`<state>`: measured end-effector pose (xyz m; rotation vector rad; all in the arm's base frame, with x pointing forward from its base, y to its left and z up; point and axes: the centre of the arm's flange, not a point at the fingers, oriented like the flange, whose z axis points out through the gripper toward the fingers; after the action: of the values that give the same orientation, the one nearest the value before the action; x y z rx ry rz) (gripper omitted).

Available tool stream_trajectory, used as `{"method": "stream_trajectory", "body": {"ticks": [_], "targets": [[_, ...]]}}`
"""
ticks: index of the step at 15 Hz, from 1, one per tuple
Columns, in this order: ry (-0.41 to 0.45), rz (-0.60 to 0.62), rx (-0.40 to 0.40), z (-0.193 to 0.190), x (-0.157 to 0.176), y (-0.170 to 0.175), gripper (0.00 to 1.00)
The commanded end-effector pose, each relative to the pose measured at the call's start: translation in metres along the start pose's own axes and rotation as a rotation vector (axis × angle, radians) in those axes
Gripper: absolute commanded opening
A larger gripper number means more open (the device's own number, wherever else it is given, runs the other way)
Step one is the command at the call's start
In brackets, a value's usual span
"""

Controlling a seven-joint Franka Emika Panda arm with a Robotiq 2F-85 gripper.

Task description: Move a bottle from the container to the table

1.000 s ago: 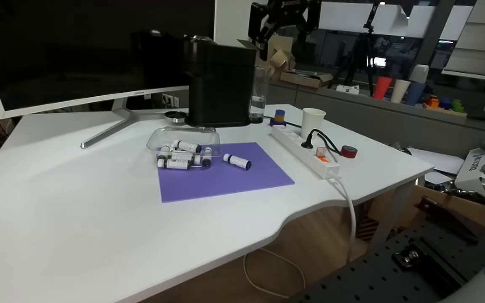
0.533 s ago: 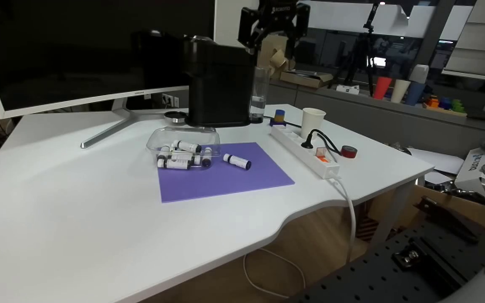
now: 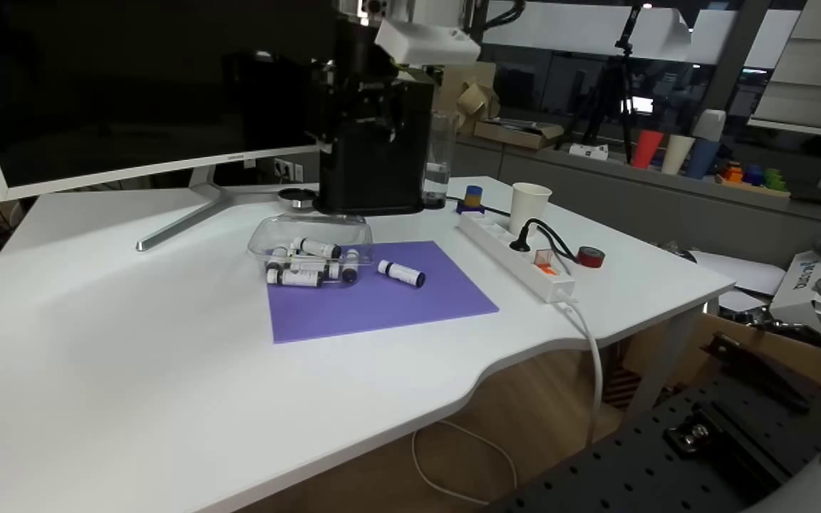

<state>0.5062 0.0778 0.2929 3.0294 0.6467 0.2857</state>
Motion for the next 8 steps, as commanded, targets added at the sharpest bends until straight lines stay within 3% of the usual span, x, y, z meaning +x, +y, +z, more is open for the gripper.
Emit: {"method": "stream_trajectory", "body": {"ticks": [1,3,8], "targets": [[-0.009,-0.019,0.015,0.013,0.009,-0.002,1.0],[-0.021,-0.024,0.026,0.029,0.014,-0.003,1.0],[-0.009,-0.024,0.02,0.02,0.014,-0.002,1.0]]}}
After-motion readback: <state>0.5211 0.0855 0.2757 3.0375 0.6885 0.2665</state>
